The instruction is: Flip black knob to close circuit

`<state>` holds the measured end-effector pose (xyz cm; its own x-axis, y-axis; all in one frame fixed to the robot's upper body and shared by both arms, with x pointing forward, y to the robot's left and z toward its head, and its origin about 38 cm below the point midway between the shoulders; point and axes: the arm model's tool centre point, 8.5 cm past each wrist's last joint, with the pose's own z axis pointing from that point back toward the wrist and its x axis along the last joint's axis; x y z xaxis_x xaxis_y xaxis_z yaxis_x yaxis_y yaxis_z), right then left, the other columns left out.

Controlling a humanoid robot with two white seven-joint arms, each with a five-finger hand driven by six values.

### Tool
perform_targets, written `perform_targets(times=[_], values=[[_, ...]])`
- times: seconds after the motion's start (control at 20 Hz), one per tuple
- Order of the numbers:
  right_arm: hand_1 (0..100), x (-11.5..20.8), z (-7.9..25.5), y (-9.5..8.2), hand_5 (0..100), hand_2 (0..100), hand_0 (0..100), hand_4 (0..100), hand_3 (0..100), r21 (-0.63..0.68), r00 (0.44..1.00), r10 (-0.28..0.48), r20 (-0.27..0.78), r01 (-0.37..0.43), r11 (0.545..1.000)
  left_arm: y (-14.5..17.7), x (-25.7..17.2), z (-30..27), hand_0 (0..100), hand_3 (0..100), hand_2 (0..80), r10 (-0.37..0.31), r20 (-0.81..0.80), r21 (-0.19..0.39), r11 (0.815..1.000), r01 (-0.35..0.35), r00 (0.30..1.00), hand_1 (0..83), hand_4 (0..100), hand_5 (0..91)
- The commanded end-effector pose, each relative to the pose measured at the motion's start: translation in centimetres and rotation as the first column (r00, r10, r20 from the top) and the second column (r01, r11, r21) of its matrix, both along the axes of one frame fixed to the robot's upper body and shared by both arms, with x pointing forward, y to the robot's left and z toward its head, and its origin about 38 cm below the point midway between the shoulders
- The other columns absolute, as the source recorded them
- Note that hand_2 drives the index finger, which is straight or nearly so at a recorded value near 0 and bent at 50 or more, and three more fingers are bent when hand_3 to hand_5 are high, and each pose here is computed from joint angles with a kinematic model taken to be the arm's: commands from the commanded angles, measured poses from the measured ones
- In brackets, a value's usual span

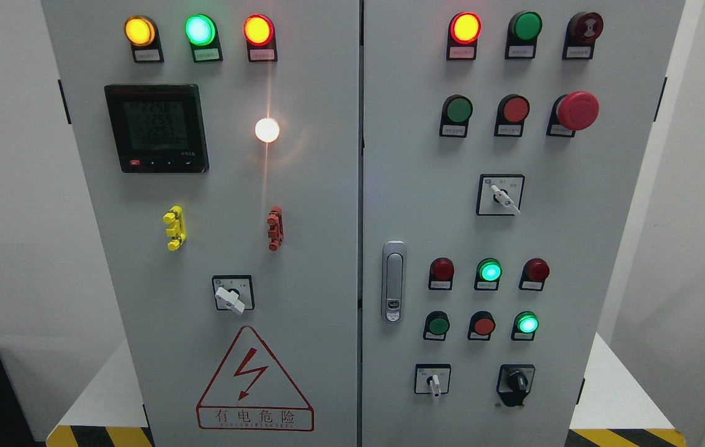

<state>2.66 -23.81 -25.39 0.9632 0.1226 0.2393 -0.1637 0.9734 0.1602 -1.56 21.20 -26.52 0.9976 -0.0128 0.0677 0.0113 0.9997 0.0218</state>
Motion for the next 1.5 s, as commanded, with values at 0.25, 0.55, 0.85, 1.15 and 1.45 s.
perform_targets(times=[0.25, 0.55, 0.85, 1.15, 1.45], values=[[16, 17.0, 8.9, 0.3, 0, 27, 0, 19, 35, -0.32, 0.808, 0.399, 0.433, -0.276, 0.906, 0.0, 0.0, 0.0, 12, 0, 0.0, 0.0, 0.0, 0.001, 1.0, 0.0, 1.0, 55.6, 0, 0.0], [15, 21.8, 14.6, -0.6, 15, 54, 0, 45, 69, -0.544, 0.665, 0.563, 0.49, -0.271, 0.794, 0.0, 0.0, 0.0, 12, 0, 0.0, 0.0, 0.0, 0.001, 1.0, 0.0, 1.0, 55.6, 0, 0.0], [14, 24.9, 20.4, -0.6, 37, 74, 0, 63, 86, -0.714, 0.54, 0.688, 0.485, -0.21, 0.668, 0.0, 0.0, 0.0, 12, 0, 0.0, 0.0, 0.0, 0.001, 1.0, 0.0, 1.0, 55.6, 0, 0.0], [9, 26.8, 27.1, -1.5, 62, 85, 0, 79, 98, -0.846, 0.467, 0.781, 0.415, -0.118, 0.521, 0.0, 0.0, 0.0, 12, 0, 0.0, 0.0, 0.0, 0.001, 1.0, 0.0, 1.0, 55.6, 0, 0.0], [6, 28.4, 31.1, -2.0, 77, 87, 0, 87, 100, -0.881, 0.483, 0.783, 0.393, -0.047, 0.471, 0.0, 0.0, 0.0, 12, 0, 0.0, 0.0, 0.0, 0.001, 1.0, 0.0, 1.0, 55.6, 0, 0.0]])
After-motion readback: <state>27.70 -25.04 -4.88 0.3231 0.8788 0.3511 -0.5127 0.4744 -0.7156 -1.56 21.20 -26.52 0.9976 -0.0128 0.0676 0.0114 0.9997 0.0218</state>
